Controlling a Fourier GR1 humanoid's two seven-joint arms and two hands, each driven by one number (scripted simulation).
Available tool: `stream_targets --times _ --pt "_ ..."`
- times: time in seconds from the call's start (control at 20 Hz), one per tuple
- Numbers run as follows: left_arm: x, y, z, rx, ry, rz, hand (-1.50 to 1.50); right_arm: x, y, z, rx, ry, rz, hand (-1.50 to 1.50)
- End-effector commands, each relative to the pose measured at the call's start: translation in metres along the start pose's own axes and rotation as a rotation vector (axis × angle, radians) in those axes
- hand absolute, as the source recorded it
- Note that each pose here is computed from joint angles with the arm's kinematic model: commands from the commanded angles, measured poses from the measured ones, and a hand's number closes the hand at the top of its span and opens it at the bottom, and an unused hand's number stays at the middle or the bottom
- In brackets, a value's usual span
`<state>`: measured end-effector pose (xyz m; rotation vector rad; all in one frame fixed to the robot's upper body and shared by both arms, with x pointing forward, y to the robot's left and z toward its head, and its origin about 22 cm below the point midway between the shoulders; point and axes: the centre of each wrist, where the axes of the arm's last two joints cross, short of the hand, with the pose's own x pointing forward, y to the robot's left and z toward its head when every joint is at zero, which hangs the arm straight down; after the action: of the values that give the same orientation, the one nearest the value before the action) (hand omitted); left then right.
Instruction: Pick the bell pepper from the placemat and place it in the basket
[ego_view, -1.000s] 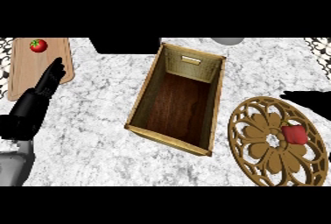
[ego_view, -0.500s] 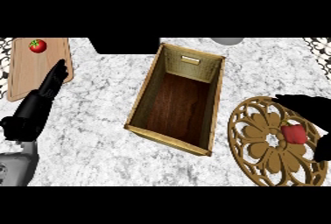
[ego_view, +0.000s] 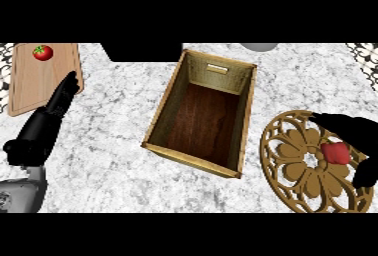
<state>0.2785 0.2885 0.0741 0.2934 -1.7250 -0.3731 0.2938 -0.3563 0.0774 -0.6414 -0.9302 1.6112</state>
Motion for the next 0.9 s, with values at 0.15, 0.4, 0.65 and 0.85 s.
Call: stream_targets --times 0.15,0.4,0.65,0.85 --pt "-0.005 0.009 -0.016 0.008 -0.005 -0.005 0.00 -0.001 0.014 -0.012 0.018 -0.001 0.016 -1.50" --pt "-0.003 0.015 0.009 -0.022 0.007 -0.003 0.00 -0.022 0.019 -0.027 0.012 0.040 -0.001 -1.50" --pt "0.002 -0.001 -0.009 0.001 -0.001 -0.006 0.00 -0.013 0.041 -0.031 0.014 0.039 -0.013 -1.50" --pt "0.007 0.021 -0.015 -0.002 0.014 -0.006 0.00 -0.011 0.028 -0.039 0.043 0.049 0.000 -1.50"
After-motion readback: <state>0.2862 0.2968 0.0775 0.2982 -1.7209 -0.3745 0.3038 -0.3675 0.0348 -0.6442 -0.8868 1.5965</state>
